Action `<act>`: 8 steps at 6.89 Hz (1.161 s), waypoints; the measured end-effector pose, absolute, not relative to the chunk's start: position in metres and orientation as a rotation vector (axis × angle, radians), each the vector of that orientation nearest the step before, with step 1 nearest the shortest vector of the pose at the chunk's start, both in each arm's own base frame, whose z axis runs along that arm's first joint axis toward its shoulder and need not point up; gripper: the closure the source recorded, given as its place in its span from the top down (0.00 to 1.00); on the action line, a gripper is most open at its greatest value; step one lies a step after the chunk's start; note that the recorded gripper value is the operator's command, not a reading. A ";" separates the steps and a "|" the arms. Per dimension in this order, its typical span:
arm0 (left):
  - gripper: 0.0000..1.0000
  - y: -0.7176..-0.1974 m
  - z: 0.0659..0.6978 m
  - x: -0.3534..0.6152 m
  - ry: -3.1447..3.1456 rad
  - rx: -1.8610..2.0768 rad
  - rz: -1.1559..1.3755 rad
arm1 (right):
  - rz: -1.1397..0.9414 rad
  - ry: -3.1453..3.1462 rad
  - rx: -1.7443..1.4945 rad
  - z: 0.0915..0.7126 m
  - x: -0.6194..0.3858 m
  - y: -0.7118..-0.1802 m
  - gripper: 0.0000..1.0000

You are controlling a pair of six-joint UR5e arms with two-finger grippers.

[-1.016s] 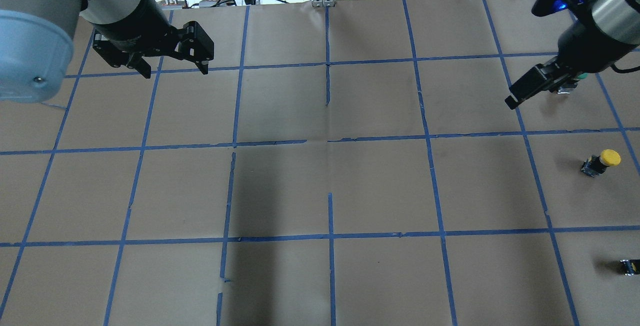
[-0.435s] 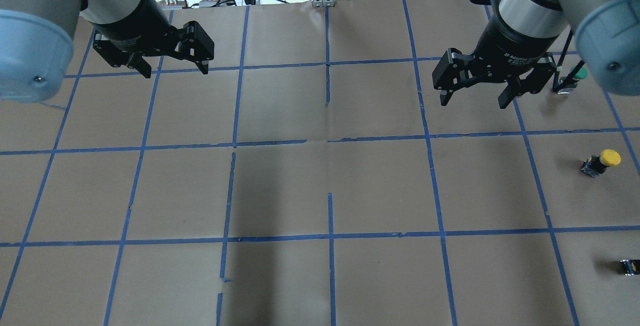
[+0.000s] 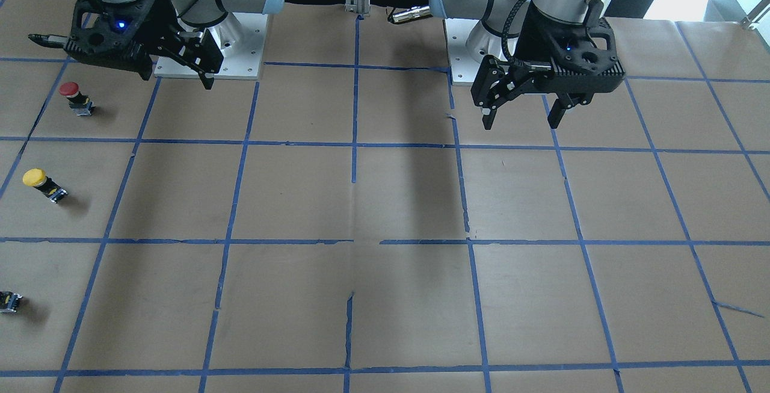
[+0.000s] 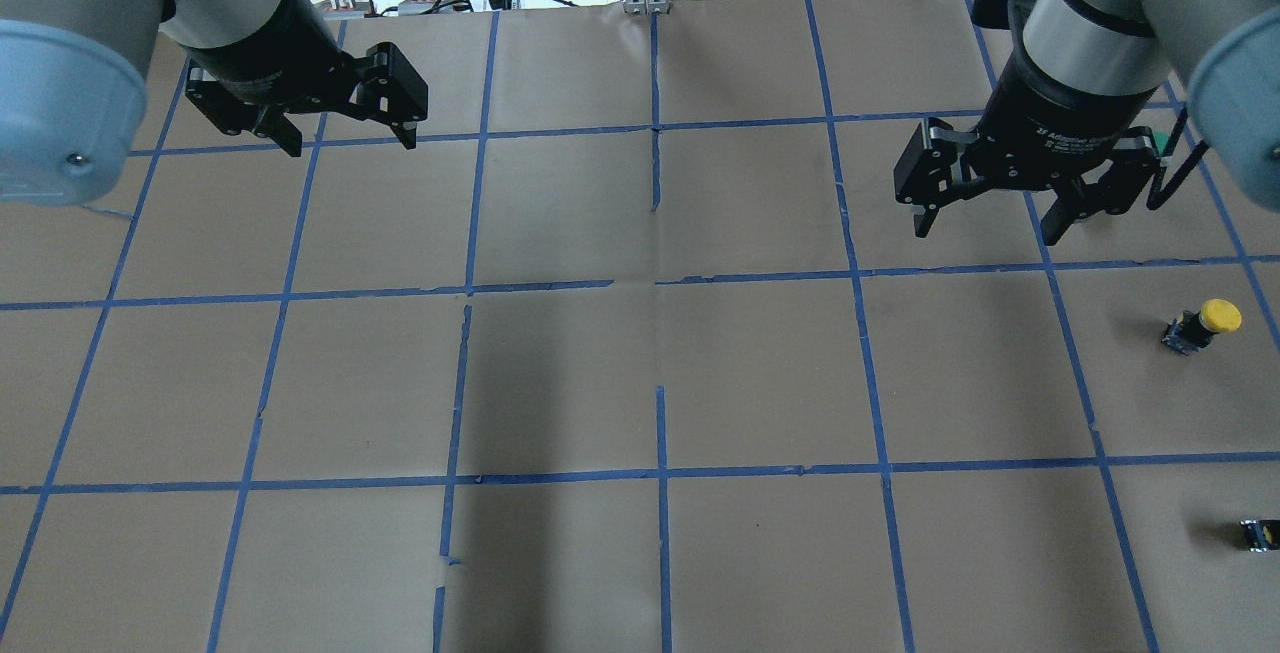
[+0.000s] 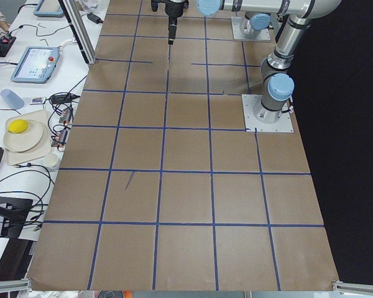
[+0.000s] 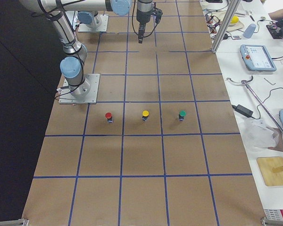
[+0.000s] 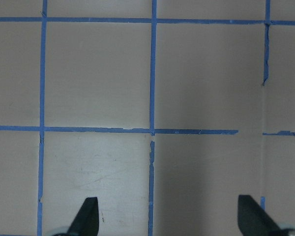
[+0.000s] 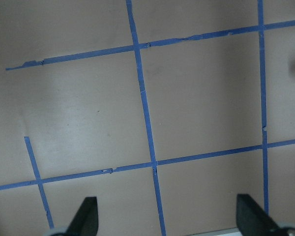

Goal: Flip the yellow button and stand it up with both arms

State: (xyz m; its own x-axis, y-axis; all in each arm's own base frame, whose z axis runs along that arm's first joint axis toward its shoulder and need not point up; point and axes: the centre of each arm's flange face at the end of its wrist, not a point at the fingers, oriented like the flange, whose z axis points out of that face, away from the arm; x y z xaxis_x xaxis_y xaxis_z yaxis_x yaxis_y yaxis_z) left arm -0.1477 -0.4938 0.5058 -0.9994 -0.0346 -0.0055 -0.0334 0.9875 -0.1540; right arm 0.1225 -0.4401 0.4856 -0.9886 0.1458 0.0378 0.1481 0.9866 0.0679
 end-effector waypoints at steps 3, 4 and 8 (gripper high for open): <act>1.00 -0.494 0.506 -0.148 3.123 -0.052 -0.242 | -0.074 -3.098 -0.275 0.495 0.122 -0.436 1.00; 1.00 -0.494 0.506 -0.148 3.123 -0.052 -0.242 | -0.070 -3.100 -0.276 0.495 0.122 -0.434 1.00; 1.00 -0.494 0.506 -0.148 3.123 -0.053 -0.242 | -0.086 -3.103 -0.273 0.492 0.123 -0.433 1.00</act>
